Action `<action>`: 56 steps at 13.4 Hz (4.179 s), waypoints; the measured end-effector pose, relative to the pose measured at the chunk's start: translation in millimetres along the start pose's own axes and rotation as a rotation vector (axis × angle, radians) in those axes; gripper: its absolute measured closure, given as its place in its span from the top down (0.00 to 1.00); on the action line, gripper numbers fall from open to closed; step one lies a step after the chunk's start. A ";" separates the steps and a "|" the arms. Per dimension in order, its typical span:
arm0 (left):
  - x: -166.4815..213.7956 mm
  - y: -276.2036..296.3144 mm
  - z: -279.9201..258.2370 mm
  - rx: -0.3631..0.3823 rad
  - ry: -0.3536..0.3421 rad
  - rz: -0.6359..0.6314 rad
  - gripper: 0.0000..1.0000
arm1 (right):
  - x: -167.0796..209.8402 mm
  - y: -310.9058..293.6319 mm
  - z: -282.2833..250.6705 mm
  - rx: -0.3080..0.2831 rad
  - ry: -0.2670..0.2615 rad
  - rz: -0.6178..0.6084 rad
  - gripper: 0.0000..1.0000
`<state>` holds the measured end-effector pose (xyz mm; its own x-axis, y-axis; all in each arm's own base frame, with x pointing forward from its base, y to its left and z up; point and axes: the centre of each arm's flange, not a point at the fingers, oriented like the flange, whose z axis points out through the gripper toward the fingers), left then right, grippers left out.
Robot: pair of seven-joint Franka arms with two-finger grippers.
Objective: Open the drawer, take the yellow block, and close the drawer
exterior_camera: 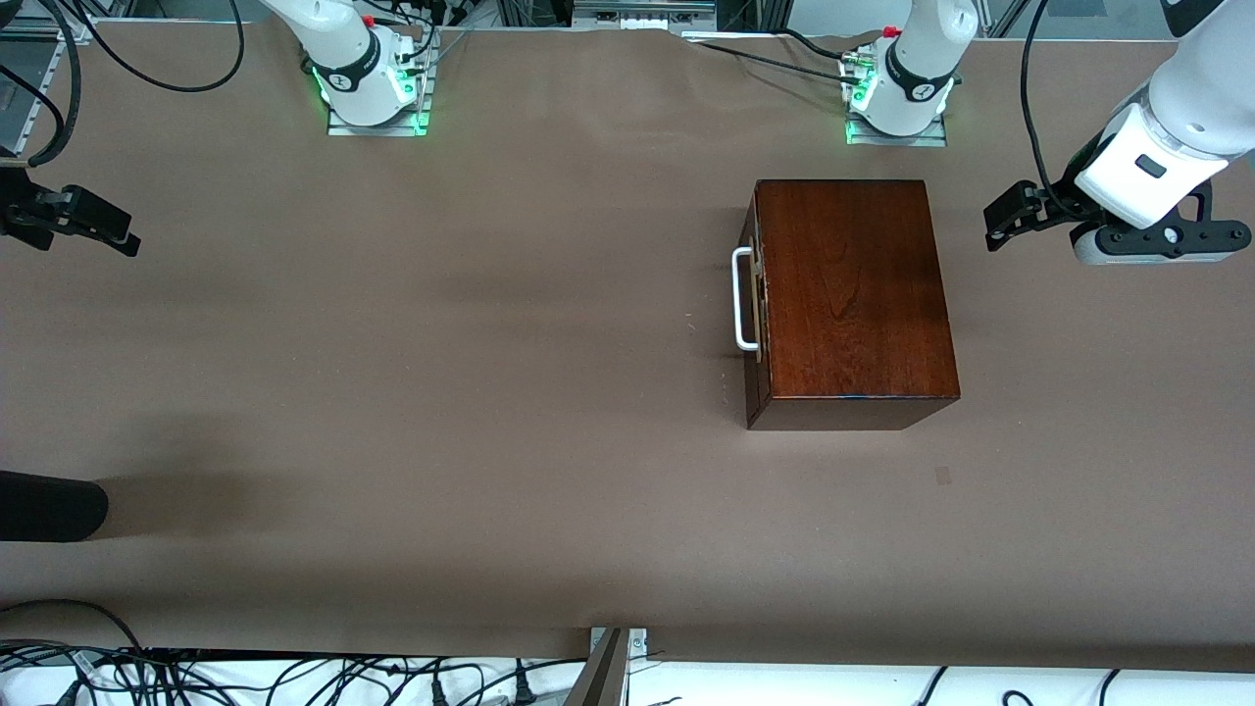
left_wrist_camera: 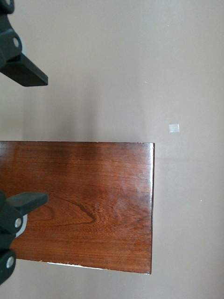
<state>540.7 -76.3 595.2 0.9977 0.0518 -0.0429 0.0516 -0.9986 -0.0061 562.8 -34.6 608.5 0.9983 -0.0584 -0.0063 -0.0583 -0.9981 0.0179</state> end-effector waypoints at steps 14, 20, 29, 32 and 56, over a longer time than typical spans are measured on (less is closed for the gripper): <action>-1.5 7.8 0.0 0.001 0.001 0.014 1.00 | 0.0 0.0 -0.3 0.000 0.001 0.001 1.00; -2.9 14.7 0.0 0.002 0.001 0.025 1.00 | 0.0 0.0 -0.3 0.000 0.001 0.001 1.00; -7.1 36.6 -0.6 0.002 0.008 -0.016 1.00 | 0.0 0.0 -0.3 0.000 0.001 0.001 1.00; -9.0 84.8 8.6 0.006 -0.001 -0.034 1.00 | 0.0 0.0 -0.3 0.000 0.001 0.001 1.00; -63.6 377.8 290.3 0.341 0.082 0.107 1.00 | 0.1 0.3 -0.8 0.000 0.002 0.002 1.00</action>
<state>484.2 -455.7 305.7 0.9976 -0.0667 0.0185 -0.0565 -0.9390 -0.3394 562.9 -35.0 609.3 0.9982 -0.0605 -0.0046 -0.0604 -0.9980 0.0178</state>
